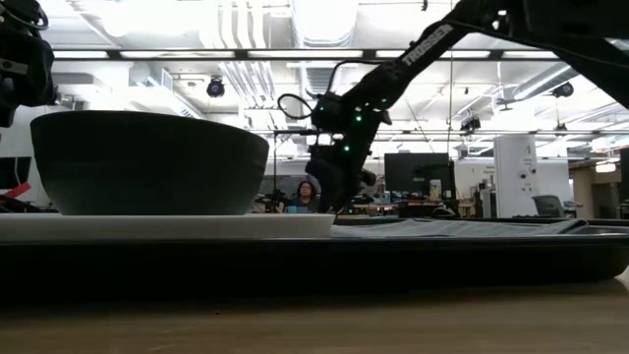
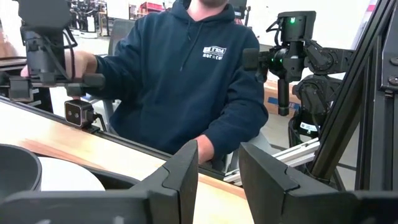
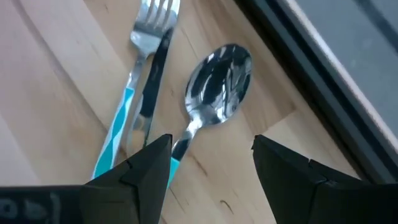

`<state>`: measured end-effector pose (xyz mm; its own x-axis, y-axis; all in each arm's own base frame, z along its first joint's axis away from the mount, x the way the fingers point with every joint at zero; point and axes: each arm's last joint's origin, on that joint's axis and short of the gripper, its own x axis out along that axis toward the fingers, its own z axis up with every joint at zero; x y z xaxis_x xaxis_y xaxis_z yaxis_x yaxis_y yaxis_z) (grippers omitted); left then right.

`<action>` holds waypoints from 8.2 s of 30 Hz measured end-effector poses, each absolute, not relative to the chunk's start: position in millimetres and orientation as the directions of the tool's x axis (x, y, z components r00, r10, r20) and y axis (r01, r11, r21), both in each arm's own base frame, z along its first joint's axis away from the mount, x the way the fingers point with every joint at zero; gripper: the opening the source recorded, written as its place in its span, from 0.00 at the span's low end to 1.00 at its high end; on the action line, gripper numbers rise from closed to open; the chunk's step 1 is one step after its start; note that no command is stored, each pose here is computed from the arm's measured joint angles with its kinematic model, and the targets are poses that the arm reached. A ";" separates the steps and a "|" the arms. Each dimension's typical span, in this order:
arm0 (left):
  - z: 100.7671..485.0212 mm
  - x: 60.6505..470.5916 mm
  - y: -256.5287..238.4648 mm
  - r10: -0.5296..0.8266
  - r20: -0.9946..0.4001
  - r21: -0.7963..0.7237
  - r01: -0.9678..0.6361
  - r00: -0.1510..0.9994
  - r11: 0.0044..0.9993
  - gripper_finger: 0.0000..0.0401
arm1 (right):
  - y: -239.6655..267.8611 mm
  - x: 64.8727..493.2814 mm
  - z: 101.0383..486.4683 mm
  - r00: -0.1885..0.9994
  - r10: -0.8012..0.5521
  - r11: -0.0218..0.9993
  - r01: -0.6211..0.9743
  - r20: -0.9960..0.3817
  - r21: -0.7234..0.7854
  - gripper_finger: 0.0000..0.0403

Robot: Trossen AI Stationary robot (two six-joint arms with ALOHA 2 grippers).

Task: Set up tray
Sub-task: Put the blue spoon on the gray napkin, then put the blue and white fork on the gray table napkin to the right of the blue spoon

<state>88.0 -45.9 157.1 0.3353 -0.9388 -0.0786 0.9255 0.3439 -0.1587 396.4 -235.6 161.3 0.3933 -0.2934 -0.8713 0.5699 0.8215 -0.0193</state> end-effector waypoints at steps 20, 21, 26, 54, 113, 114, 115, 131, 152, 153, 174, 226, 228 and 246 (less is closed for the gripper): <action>157.1 88.0 -45.9 -0.939 -0.079 -0.159 0.926 0.335 0.344 0.24 | -226.3 416.7 159.3 0.351 -0.294 0.825 0.563 -0.889 -0.050 0.42; 156.9 88.0 -45.9 -0.939 -0.079 -0.159 0.925 0.336 0.344 0.24 | -225.6 416.3 158.7 0.356 -0.271 0.830 0.557 -0.895 -0.030 0.40; 157.1 88.0 -45.9 -0.939 -0.079 -0.159 0.925 0.335 0.344 0.24 | -229.1 410.3 156.3 0.329 -0.238 0.819 0.573 -0.914 -0.007 0.38; 157.1 88.0 -45.9 -0.939 -0.079 -0.159 0.925 0.336 0.344 0.24 | -233.2 398.4 150.8 0.293 -0.111 0.799 0.594 -0.949 0.090 0.40; 157.0 88.0 -45.9 -0.939 -0.079 -0.159 0.925 0.335 0.344 0.24 | -213.6 358.4 187.5 0.033 -0.146 0.851 0.513 -0.989 -0.109 0.06; 157.0 88.0 -45.9 -0.939 -0.079 -0.159 0.925 0.335 0.344 0.24 | -212.0 355.9 186.7 0.027 -0.143 0.844 0.526 -0.989 -0.107 0.06; 157.1 88.0 -45.9 -0.939 -0.079 -0.159 0.925 0.336 0.344 0.24 | -210.2 353.3 185.9 0.018 -0.141 0.834 0.541 -0.990 -0.108 0.06; 157.1 88.0 -45.9 -0.939 -0.079 -0.159 0.925 0.335 0.344 0.24 | -107.8 303.9 198.6 0.009 -0.123 0.546 0.836 -0.992 -0.060 0.07; 157.0 88.0 -45.9 -0.939 -0.079 -0.159 0.925 0.335 0.344 0.24 | 33.1 358.3 197.2 0.081 -0.097 0.249 0.967 -0.992 0.055 0.07; 157.1 87.9 -45.9 -0.939 -0.079 -0.159 0.926 0.335 0.344 0.24 | 37.7 363.0 196.4 0.079 -0.096 0.243 0.968 -0.992 0.054 0.07; 157.0 88.0 -45.9 -0.939 -0.079 -0.159 0.925 0.335 0.344 0.24 | 117.7 442.3 186.2 -0.017 -0.082 0.181 0.983 -0.996 -0.031 0.07; 157.0 88.0 -45.9 -0.939 -0.079 -0.159 0.925 0.335 0.344 0.24 | 115.5 440.2 176.8 -0.046 -0.156 0.181 0.981 -0.987 -0.074 0.31; 157.1 88.0 -45.9 -0.939 -0.079 -0.159 0.925 0.335 0.344 0.24 | 115.5 440.2 179.8 -0.046 -0.156 0.181 0.981 -0.987 -0.074 0.30; 157.0 88.0 -45.9 -0.939 -0.079 -0.159 0.925 0.335 0.344 0.24 | 84.1 436.7 212.4 -0.038 -0.282 0.232 0.967 -0.959 -0.107 0.21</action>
<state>88.0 -45.9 157.0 0.3355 -0.9387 -0.0789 0.9254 0.3441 -0.1591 436.7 84.1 212.4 -0.0383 -0.2820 -0.9586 0.9669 0.2317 -0.1068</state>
